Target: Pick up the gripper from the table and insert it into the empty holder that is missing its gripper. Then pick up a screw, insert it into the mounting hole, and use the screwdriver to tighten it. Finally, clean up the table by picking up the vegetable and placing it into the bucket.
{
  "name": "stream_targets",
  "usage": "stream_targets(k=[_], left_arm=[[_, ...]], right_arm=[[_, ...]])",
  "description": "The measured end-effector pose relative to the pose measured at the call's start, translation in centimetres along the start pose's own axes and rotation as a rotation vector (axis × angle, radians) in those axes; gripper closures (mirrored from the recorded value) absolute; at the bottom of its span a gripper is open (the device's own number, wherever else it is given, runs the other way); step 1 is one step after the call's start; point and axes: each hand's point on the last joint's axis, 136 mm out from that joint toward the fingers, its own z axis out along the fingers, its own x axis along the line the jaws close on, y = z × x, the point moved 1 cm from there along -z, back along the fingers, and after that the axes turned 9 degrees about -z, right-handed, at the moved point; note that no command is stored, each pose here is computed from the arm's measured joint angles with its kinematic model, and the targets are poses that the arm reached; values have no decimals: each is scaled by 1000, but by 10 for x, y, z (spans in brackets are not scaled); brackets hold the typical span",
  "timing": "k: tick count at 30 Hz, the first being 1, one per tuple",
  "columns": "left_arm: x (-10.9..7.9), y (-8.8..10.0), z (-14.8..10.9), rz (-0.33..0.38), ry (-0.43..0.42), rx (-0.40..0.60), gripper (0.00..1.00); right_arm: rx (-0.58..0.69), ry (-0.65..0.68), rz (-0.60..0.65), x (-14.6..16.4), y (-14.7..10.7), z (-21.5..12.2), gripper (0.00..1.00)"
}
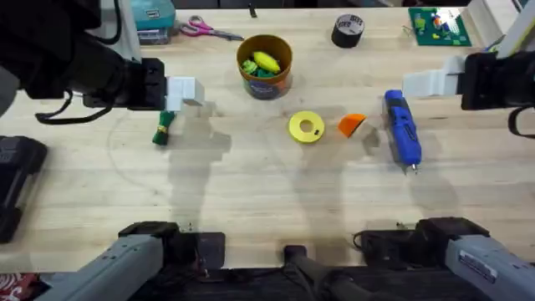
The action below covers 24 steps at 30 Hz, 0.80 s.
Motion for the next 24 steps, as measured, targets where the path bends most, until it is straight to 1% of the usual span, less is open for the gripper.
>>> stream_targets(k=[4,5,9,14,19,24], left_arm=[[9,-2,0,13,17,11,16],[24,-1,3,24,41,24,17],[46,5,16,28,73,56,17],[71,10,45,31,95,129,17],[85,13,74,45,95,189,17],[88,7,100,56,81,268,17]], right_arm=[[-2,0,0,0,0,0,6],[-4,-1,0,0,1,0,5],[-4,-1,0,0,1,0,5],[-4,-1,0,0,1,0,5],[-5,-1,0,0,1,0,6],[-4,-1,0,0,1,0,6]])
